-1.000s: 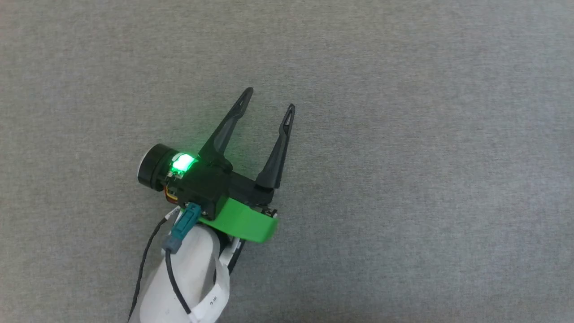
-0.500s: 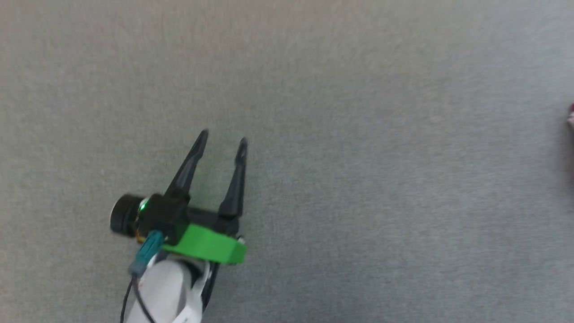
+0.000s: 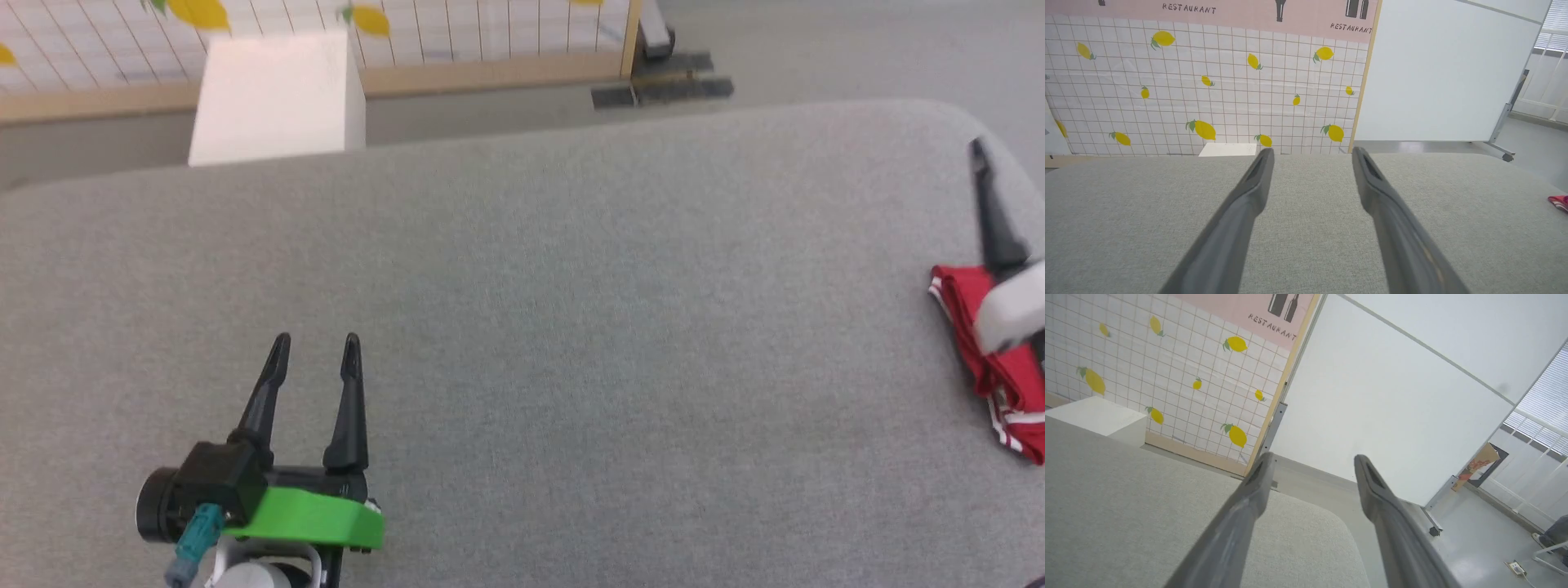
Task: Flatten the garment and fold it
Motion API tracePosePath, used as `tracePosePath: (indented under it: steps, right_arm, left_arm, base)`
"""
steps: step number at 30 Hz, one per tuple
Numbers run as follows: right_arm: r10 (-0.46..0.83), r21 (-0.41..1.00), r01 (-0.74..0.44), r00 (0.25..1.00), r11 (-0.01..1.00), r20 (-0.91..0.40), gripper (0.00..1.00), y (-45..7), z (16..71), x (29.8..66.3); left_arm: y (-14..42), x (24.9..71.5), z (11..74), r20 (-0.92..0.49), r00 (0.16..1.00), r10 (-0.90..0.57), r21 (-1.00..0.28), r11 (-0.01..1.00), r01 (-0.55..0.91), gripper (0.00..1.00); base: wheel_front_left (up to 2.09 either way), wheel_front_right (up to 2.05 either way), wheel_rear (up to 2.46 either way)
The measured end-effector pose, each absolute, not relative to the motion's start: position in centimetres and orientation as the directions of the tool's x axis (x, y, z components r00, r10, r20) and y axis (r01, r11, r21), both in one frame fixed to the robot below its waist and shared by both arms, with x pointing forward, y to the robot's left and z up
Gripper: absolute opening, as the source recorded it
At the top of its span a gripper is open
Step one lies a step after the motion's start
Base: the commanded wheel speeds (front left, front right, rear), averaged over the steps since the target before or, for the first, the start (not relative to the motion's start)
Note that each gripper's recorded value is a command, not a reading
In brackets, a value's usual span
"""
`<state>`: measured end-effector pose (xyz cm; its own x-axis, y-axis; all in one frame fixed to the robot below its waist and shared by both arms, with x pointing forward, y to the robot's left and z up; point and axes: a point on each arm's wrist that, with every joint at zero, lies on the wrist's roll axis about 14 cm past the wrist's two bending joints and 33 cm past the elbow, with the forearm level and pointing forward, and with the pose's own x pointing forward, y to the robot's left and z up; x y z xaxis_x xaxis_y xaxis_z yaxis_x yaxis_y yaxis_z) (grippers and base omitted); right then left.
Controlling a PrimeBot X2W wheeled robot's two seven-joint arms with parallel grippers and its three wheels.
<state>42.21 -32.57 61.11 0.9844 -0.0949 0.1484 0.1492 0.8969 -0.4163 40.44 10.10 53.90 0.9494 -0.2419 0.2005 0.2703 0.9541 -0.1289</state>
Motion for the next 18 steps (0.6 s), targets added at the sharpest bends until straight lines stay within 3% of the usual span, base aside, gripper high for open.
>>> tracePosePath:
  steps: [7, 12, 18]
  right_arm:
    - [-0.068, -0.172, 0.113, 0.967, 0.979, 0.247, 1.0, -27.1, 60.0, 38.3]
    - [-0.066, -0.031, 0.073, 0.979, 0.997, 0.19, 1.0, -24.2, 56.4, 36.7]
    - [-0.022, 0.012, 0.021, 0.993, 1.0, 0.119, 1.0, -21.6, 53.3, 35.3]
  left_arm:
    - [11.4, 38.1, 55.1, 0.224, 0.955, -0.195, -0.105, 0.969, 0.222, 1.0]
    - [12.4, 36.8, 54.4, 0.199, 0.966, -0.163, -0.104, 0.977, 0.186, 1.0]
    - [13.1, 35.6, 53.1, 0.158, 0.978, -0.137, -0.101, 0.983, 0.154, 1.0]
  base:
    - [0.0, 0.0, 0.0]
    - [0.0, 0.0, 0.0]
    - [0.0, 0.0, 0.0]
